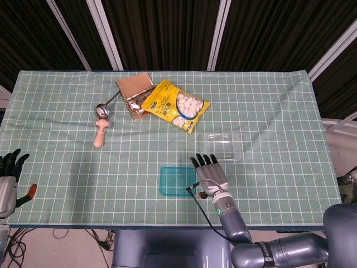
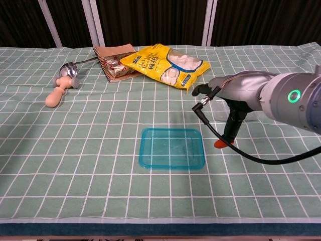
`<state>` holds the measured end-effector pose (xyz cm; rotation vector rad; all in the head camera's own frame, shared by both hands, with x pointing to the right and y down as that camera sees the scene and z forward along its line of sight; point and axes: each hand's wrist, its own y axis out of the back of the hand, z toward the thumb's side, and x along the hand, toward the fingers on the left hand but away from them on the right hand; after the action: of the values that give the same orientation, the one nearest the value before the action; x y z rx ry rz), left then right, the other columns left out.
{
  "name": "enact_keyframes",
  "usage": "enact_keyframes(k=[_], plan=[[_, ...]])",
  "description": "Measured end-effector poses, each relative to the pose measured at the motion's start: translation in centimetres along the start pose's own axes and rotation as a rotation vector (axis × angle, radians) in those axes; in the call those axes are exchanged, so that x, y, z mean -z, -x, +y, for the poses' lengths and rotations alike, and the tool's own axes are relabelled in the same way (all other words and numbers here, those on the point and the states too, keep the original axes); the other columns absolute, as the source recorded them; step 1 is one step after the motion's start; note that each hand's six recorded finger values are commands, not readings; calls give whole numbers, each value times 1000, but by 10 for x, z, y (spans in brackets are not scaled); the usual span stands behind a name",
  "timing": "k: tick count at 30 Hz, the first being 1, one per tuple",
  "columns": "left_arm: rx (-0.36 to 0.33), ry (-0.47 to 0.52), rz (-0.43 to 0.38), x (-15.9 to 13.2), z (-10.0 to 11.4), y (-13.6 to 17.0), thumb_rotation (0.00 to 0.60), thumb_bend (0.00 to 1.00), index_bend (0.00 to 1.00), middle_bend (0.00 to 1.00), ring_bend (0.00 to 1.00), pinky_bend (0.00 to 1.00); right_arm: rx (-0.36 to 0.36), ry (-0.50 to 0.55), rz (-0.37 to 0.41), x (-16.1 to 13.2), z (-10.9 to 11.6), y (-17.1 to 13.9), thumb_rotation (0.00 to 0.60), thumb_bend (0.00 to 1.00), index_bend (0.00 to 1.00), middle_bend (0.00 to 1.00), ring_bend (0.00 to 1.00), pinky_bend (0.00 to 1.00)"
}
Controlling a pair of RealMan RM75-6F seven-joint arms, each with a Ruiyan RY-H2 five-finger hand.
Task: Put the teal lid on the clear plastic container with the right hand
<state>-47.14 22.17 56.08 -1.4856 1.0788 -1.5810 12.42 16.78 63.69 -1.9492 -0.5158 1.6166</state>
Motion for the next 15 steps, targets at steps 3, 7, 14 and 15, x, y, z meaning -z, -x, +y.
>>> enact_keyframes(k=[3, 7, 14, 15], plan=[[-1, 1, 1, 0, 0, 0, 600, 315, 121, 0, 0, 0, -1, 13, 8, -6, -4, 2, 600, 222, 0, 32, 0, 0], [1, 3, 1, 0, 0, 0, 600, 315, 121, 0, 0, 0, -5, 21, 6, -12, -9, 8, 600, 222, 0, 32, 0, 0], [2, 6, 3, 1, 0, 0, 600, 316, 121, 0, 0, 0, -32, 37, -12, -17, -17, 17, 600, 222, 0, 32, 0, 0], [2, 7, 4, 1, 0, 0, 600, 316, 121, 0, 0, 0, -37, 38, -13, -17, -18, 17, 600, 221, 0, 32, 0, 0]])
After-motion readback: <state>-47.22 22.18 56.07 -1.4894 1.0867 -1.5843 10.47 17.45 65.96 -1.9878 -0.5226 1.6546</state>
